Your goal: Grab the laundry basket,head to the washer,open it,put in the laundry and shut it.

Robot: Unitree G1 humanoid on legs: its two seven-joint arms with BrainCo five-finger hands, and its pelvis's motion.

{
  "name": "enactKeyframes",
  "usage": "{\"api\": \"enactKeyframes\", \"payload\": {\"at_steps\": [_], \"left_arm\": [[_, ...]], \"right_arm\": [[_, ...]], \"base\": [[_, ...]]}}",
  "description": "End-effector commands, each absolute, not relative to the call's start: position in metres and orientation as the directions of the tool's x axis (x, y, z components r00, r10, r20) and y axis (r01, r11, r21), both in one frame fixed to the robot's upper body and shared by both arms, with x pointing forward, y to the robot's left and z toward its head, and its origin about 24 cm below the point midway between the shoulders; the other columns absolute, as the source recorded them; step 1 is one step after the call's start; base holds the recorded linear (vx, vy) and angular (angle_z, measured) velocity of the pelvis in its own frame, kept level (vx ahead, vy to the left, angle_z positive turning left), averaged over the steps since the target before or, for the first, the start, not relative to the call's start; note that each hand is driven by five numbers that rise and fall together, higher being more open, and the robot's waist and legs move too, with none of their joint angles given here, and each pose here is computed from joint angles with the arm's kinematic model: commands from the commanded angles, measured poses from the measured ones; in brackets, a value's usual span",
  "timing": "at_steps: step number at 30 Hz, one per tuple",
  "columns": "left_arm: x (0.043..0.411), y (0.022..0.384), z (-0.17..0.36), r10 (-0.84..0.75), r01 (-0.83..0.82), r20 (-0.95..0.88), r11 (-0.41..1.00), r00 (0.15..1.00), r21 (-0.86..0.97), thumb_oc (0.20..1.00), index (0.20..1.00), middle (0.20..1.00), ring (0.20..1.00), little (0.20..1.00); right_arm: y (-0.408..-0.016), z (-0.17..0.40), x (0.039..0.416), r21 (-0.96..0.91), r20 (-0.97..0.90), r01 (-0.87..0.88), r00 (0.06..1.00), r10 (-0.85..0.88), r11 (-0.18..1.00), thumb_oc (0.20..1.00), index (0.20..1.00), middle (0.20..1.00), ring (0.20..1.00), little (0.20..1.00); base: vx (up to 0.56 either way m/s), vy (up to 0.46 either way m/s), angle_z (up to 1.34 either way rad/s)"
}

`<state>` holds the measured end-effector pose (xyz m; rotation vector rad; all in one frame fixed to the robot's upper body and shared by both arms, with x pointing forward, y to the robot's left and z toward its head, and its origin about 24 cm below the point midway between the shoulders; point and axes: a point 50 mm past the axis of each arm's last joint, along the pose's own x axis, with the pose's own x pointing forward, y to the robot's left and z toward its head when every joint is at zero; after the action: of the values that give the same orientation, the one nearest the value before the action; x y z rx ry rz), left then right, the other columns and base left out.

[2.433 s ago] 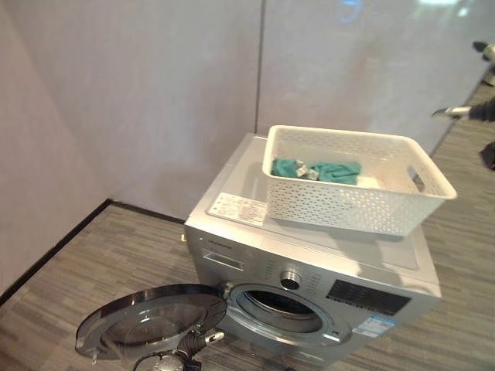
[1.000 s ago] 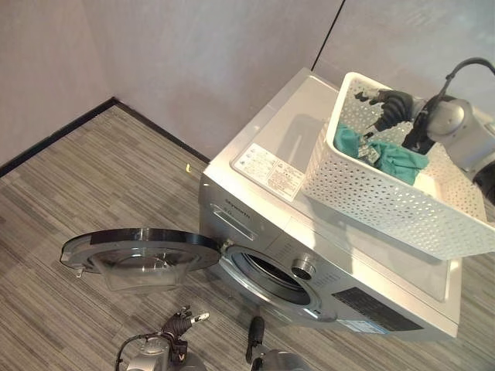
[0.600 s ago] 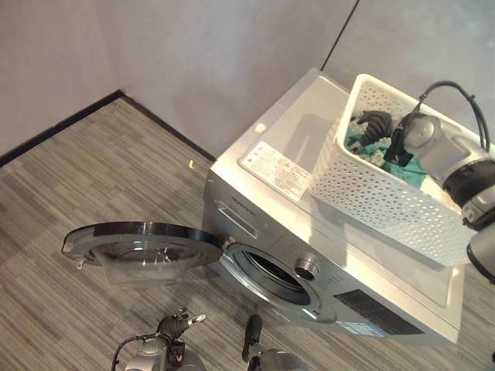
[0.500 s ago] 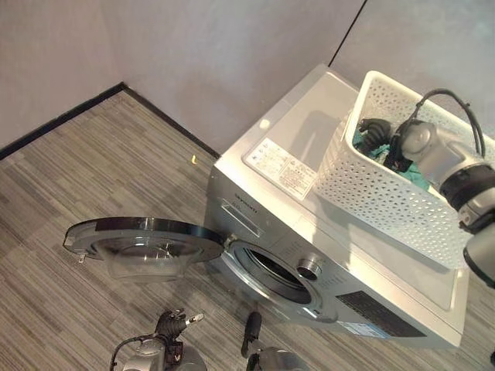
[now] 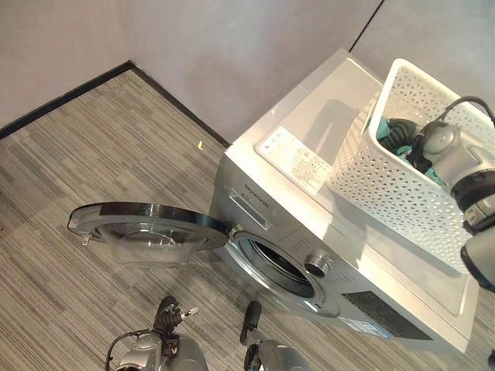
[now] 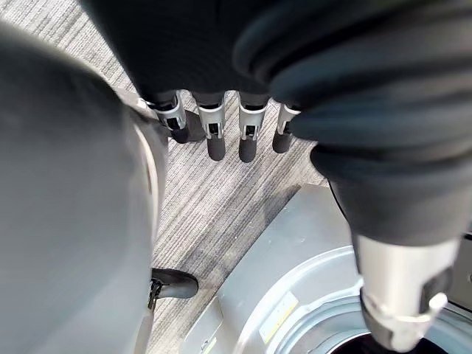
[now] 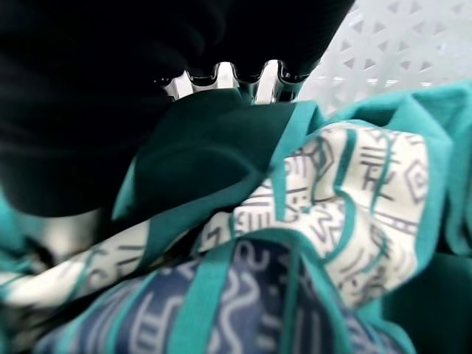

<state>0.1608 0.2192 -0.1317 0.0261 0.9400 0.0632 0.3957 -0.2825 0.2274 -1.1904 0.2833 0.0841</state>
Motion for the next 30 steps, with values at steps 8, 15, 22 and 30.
{"api": "enactKeyframes", "payload": {"at_steps": [8,15,22,30], "left_arm": [[0.17,0.224,-0.132,0.109,-0.041,-0.805,0.994,0.583,0.105,1.0,1.0,1.0,1.0,1.0],[0.152,0.234,-0.139,0.154,-0.066,-0.837,0.988,0.525,0.141,1.0,1.0,1.0,1.0,1.0],[0.135,0.235,-0.146,0.199,-0.113,-0.858,0.98,0.473,0.165,1.0,1.0,1.0,1.0,1.0],[0.132,0.233,-0.146,0.207,-0.138,-0.851,0.978,0.482,0.16,1.0,1.0,1.0,1.0,1.0]], "right_arm": [[-0.291,0.278,0.391,-0.725,0.057,0.095,0.995,-0.078,0.682,0.2,0.2,0.2,0.2,0.2],[-0.3,0.339,0.37,-0.465,0.396,0.317,0.91,-0.126,0.827,0.2,0.2,0.2,0.2,0.2],[-0.312,0.383,0.325,-0.131,0.723,0.489,0.643,-0.254,0.862,0.2,0.2,0.2,0.2,0.2],[-0.308,0.38,0.302,0.017,0.801,0.413,0.54,-0.26,0.911,0.2,0.2,0.2,0.2,0.2]], "base": [[0.05,0.039,-0.07],[0.1,0.035,-0.1],[0.08,0.062,-0.08],[0.0,0.073,-0.06]]}}
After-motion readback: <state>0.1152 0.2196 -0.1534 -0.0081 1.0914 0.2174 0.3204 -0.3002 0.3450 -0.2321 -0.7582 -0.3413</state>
